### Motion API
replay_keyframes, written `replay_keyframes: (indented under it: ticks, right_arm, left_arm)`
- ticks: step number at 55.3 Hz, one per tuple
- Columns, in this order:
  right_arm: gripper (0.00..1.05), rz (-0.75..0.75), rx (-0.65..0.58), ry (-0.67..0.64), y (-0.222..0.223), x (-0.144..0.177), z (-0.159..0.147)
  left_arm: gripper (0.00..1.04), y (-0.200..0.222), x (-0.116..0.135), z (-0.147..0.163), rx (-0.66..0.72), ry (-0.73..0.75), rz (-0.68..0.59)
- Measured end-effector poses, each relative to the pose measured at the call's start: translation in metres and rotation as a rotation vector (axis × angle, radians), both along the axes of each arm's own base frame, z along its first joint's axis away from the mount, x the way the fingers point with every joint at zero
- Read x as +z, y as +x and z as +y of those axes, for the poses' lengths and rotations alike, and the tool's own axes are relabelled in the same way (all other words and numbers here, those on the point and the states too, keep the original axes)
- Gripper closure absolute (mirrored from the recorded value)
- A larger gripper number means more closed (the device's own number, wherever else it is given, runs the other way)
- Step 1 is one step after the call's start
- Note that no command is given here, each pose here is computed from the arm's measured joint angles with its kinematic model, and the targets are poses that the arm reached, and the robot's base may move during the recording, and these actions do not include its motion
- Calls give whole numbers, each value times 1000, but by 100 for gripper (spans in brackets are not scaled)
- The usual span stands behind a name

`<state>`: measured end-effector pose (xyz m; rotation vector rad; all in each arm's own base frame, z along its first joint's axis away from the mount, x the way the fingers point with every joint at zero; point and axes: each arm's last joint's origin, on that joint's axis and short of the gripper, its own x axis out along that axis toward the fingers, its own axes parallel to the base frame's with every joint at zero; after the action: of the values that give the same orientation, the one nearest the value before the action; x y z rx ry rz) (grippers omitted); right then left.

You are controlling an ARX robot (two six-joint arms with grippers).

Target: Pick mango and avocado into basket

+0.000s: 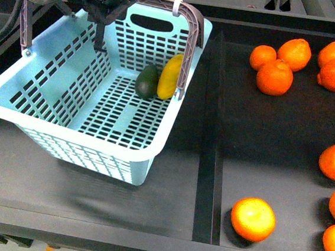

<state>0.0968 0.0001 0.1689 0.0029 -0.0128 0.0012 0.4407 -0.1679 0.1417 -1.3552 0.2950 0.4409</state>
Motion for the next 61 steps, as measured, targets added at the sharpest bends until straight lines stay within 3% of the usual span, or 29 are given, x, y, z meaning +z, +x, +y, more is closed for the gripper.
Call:
replay_keyframes:
  ticks: [11, 26, 39, 52, 59, 61]
  right_arm:
    - [9, 0, 0, 0, 0, 0, 0]
    - [9, 0, 0, 0, 0, 0, 0]
    - [9, 0, 0, 0, 0, 0, 0]
    - [9, 0, 0, 0, 0, 0, 0]
    - [9, 0, 0, 0, 0, 0, 0]
    - [9, 0, 0, 0, 0, 0, 0]
  left_arm:
    - [98, -1, -6, -1, 36, -15, 50]
    - [51, -9, 1, 0, 100, 12, 176]
    - [8, -25, 57, 4, 128, 116, 358]
    - [9, -70, 101, 3, 39, 199, 479]
    - [9, -96, 110, 10, 27, 352, 465]
    - [13, -103, 109, 15, -66, 388, 406]
